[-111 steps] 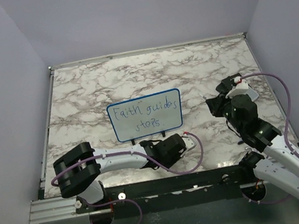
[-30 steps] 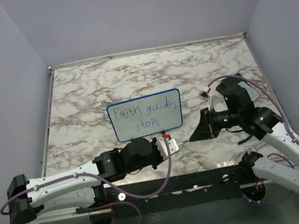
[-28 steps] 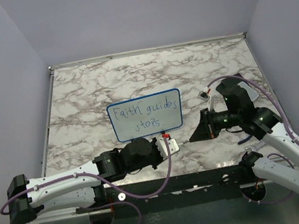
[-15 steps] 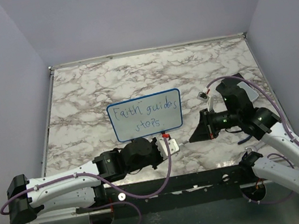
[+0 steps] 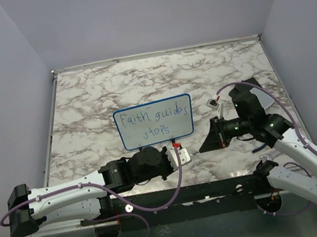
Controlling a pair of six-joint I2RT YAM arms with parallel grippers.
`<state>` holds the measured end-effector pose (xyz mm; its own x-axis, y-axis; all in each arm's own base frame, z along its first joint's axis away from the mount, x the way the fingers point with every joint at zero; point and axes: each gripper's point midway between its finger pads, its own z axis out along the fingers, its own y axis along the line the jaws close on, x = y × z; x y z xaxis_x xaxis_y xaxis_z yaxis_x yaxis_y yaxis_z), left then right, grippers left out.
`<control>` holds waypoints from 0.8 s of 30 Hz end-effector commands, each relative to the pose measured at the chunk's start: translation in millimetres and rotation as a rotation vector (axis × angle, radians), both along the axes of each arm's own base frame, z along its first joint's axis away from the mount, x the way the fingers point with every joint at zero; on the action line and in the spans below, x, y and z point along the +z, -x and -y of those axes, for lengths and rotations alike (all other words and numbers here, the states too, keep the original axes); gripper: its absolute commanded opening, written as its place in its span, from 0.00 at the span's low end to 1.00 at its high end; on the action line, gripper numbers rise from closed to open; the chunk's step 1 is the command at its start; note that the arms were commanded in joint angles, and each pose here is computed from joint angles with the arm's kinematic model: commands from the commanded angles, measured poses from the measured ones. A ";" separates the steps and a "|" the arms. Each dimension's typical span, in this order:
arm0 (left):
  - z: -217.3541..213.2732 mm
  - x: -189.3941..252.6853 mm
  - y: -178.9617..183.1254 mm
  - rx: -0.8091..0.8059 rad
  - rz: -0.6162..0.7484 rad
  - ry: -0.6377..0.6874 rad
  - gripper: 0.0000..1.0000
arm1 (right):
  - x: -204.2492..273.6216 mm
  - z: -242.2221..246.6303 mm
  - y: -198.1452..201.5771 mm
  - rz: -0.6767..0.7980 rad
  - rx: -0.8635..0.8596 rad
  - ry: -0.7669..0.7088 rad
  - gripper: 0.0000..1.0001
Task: Write a sentence on the whiteboard
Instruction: Close the whiteboard marker at the center of the board.
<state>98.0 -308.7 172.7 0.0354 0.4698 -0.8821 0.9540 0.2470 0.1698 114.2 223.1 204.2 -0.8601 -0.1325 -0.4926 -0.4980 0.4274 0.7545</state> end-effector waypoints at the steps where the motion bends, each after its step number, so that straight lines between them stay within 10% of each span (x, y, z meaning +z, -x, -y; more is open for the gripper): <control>1: 5.9 12.3 4.5 -0.028 0.005 0.050 0.10 | 0.4 -2.7 5.8 -0.012 0.045 -0.032 0.01; 24: 26.6 14.4 -1.4 0.107 -0.094 0.162 0.00 | -30.8 -9.3 10.0 -0.099 0.078 -0.063 0.01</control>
<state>92.4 -319.2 163.7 -0.0480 0.4593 -0.8870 0.9558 0.2789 0.0927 110.8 232.3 178.8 -0.8868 -0.1639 -0.4322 -0.4615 0.3681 0.8072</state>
